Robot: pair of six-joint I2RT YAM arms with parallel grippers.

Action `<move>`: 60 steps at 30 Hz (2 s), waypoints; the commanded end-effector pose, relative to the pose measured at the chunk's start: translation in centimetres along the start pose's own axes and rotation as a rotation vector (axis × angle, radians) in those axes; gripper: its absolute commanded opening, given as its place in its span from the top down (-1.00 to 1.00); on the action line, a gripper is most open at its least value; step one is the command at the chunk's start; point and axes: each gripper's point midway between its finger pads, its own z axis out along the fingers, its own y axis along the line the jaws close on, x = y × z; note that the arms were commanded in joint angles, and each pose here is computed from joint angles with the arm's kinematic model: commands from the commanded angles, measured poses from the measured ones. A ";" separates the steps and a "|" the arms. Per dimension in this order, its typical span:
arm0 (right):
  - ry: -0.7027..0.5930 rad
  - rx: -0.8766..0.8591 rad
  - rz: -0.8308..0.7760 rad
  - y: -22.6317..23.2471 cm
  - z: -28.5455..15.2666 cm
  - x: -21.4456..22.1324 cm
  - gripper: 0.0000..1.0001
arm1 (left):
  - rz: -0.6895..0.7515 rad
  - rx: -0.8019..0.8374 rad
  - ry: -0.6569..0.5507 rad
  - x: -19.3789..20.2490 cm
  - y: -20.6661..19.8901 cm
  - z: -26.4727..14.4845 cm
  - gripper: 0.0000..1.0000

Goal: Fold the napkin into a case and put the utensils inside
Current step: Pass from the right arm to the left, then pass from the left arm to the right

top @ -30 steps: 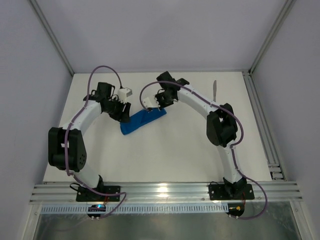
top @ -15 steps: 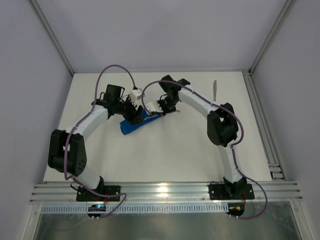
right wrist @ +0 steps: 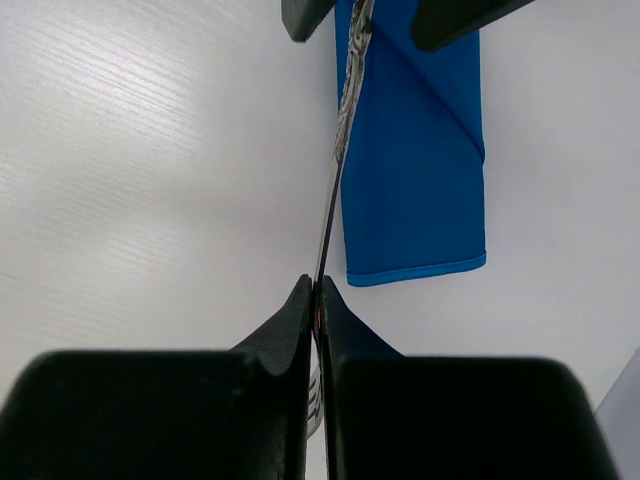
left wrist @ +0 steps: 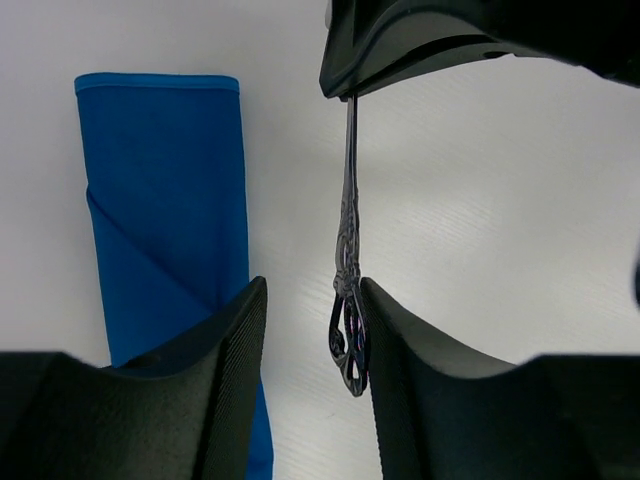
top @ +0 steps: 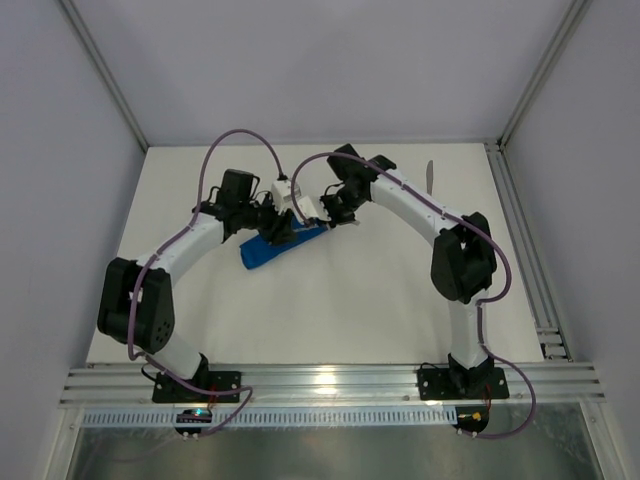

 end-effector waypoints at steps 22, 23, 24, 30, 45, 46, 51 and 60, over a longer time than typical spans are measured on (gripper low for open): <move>0.036 0.124 0.055 -1.0 -1.4 0.3 0.14 | -0.191 0.054 -0.063 -2.2 -0.5 1.5 1.00; 0.036 0.158 0.072 -1.6 -1.7 0.6 0.01 | -0.208 0.053 -0.067 -2.2 -0.2 1.5 1.00; 0.031 0.203 0.091 -2.2 -2.1 0.7 -0.09 | -0.225 0.054 -0.068 -2.0 0.0 1.6 1.00; -0.152 0.650 0.253 -7.9 -9.9 -1.8 -0.47 | -0.359 0.097 -0.094 -1.7 1.0 2.0 1.00; -1.123 0.909 1.607 -1.7 -14.5 4.8 -0.37 | -0.566 0.239 -0.346 -7.0 0.7 0.1 1.00; -1.141 0.912 1.579 -1.8 -14.7 5.0 -0.38 | -0.567 0.256 -0.352 -7.1 0.4 0.0 1.00; -1.147 0.928 1.450 -2.8 -15.0 4.7 -0.38 | -0.612 0.298 -0.406 -8.3 0.0 -0.5 1.00; -1.206 0.872 1.393 -4.7 -14.4 4.2 -0.24 | -0.658 0.347 -0.442 -9.3 0.1 -0.5 1.00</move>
